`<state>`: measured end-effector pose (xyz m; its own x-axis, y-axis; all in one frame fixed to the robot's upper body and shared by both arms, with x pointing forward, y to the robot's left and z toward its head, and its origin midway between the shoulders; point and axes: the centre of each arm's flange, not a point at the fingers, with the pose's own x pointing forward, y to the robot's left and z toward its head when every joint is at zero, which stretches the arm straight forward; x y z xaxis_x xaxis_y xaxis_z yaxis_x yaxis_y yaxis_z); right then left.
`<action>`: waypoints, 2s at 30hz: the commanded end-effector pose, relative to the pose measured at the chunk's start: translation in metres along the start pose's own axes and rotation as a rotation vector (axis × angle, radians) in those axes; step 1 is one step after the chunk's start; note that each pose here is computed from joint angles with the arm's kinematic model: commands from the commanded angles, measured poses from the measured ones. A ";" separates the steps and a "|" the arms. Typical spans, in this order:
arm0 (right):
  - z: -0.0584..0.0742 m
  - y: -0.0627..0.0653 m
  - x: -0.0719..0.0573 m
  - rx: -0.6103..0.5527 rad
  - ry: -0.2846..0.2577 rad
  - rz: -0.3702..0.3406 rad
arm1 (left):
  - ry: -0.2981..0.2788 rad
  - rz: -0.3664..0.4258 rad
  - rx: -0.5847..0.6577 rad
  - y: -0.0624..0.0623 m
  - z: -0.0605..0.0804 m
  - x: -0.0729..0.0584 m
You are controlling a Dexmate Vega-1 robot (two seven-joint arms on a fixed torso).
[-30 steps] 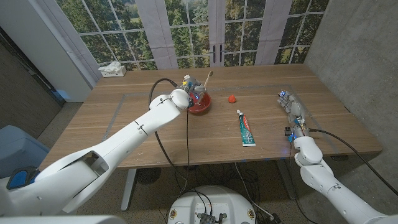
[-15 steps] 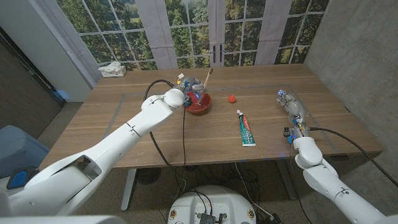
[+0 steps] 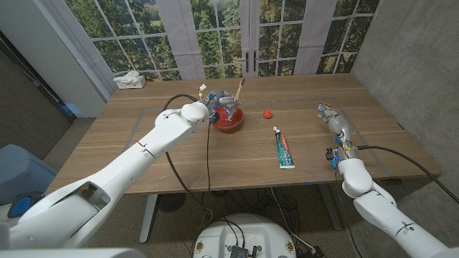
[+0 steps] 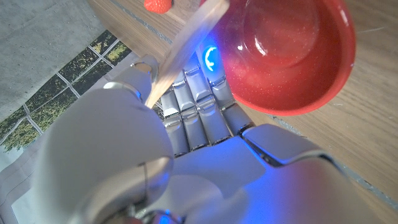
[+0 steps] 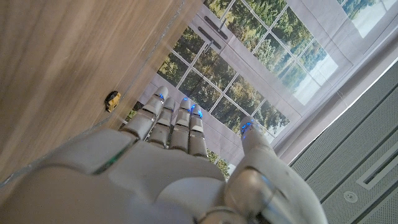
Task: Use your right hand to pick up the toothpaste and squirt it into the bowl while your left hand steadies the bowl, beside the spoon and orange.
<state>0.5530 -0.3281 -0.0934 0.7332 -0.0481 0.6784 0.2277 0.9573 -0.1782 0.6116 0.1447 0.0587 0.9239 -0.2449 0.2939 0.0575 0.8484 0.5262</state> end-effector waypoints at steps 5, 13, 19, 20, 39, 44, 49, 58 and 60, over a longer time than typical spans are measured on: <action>0.030 0.013 -0.018 -0.182 0.001 0.004 | 0.024 -0.148 -0.079 0.008 0.001 0.001; 0.038 0.019 -0.024 -0.243 0.010 0.020 | 0.023 -0.203 -0.097 0.011 0.001 0.002; 0.045 0.025 -0.030 -0.314 0.020 0.030 | 0.033 -0.221 -0.098 0.016 0.000 0.000; 0.046 0.026 -0.031 -0.322 0.021 0.031 | 0.035 -0.227 -0.100 0.017 0.000 -0.001; 0.070 0.049 -0.056 -0.502 0.090 0.043 | 0.022 -0.294 -0.164 0.034 -0.010 -0.011; 0.075 0.058 -0.063 -0.542 0.107 0.047 | 0.025 -0.299 -0.166 0.038 -0.013 -0.014; 0.078 0.070 -0.067 -0.578 0.125 0.052 | 0.029 -0.304 -0.168 0.041 -0.016 -0.015; 0.082 0.084 -0.071 -0.636 0.133 0.032 | 0.039 -0.323 -0.166 0.047 -0.019 -0.012; 0.083 0.087 -0.072 -0.650 0.134 0.024 | 0.039 -0.325 -0.167 0.047 -0.019 -0.012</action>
<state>0.4735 -0.2346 -0.0964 0.8103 -0.0728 0.5814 0.4812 0.6489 -0.5894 0.6083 0.1897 0.0628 0.8658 -0.4873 0.1134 0.3924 0.8020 0.4504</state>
